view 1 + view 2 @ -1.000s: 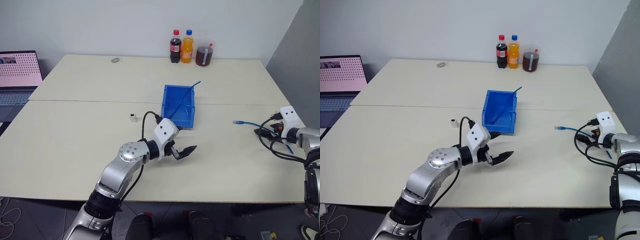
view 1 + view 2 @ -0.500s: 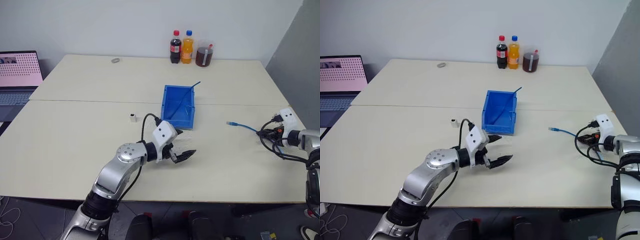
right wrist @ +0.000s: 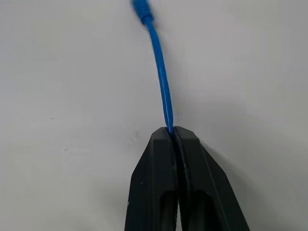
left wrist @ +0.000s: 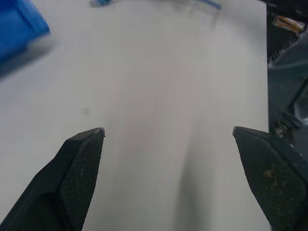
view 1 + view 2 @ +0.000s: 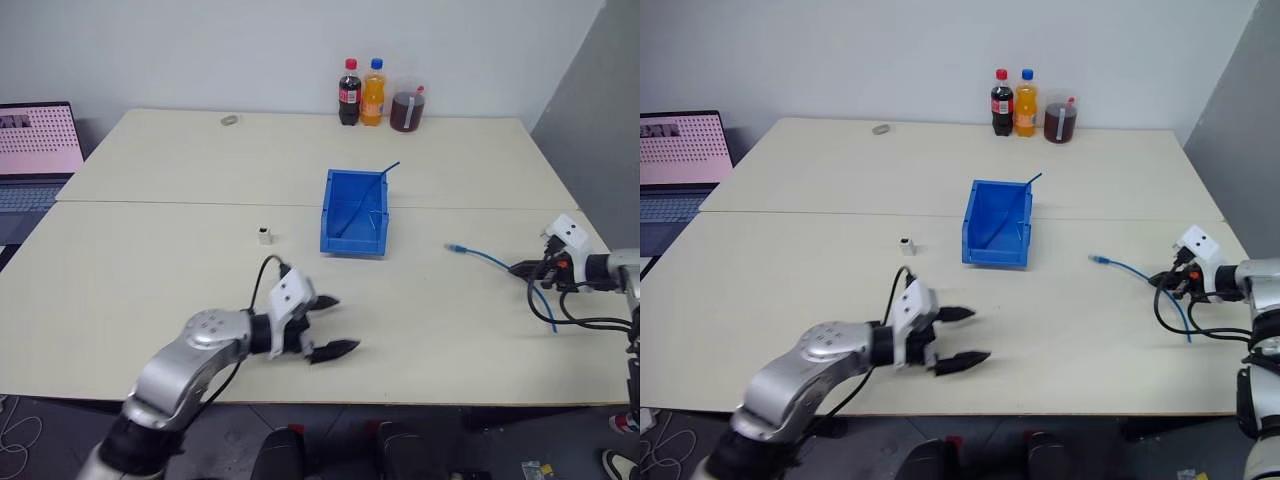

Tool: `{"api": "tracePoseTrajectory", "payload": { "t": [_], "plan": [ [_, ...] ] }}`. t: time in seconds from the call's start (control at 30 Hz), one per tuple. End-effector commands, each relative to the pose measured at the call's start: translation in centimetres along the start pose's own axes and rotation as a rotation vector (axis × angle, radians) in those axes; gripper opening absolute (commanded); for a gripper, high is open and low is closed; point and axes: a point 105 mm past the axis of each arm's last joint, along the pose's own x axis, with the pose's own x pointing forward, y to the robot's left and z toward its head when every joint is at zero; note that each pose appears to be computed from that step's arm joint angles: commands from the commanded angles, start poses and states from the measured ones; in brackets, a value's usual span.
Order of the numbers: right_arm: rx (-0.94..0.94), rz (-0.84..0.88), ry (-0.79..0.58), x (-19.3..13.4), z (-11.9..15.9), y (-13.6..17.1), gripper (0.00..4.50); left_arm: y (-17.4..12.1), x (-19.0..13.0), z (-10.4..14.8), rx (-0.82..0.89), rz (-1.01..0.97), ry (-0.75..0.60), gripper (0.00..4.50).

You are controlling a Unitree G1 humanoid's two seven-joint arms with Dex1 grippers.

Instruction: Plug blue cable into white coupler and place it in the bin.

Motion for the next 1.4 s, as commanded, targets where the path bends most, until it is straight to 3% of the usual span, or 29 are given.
{"api": "tracePoseTrajectory", "payload": {
  "t": [0.03,0.17,0.33,0.53,0.8,0.83,1.07,1.3,1.4],
  "plan": [
    [-0.187,0.106,-0.063,-0.6,3.5,3.1,0.03,0.4,-2.7,-0.1,0.014,0.056,-0.035,4.50],
    [-0.290,0.196,-0.138,1.4,6.0,7.5,0.03,3.1,-5.3,-0.9,-0.003,0.217,-0.059,4.50],
    [-0.416,0.294,-0.238,6.9,9.2,12.9,0.03,5.5,-7.4,-0.8,-0.010,0.319,-0.094,4.50],
    [-0.473,0.308,-0.299,12.0,12.6,15.1,0.03,5.8,-8.4,-1.3,-0.002,0.347,-0.076,4.50],
    [-0.502,0.330,-0.320,13.5,13.3,15.8,0.03,6.0,-7.9,-1.7,0.003,0.357,-0.072,4.50],
    [-0.494,0.333,-0.330,13.6,13.4,15.8,0.47,6.0,-7.8,-1.7,0.004,0.357,-0.072,4.50],
    [-0.499,0.347,-0.349,12.8,13.5,16.0,2.02,7.1,-7.0,-1.8,0.021,0.345,-0.072,4.50],
    [-0.386,0.507,-0.342,8.2,12.7,18.1,3.73,8.7,-5.7,-2.4,0.067,0.314,-0.027,4.50],
    [-0.348,0.492,-0.359,7.0,12.7,18.7,4.46,9.3,-4.9,-2.6,0.102,0.286,-0.009,4.50]
  ]
}}
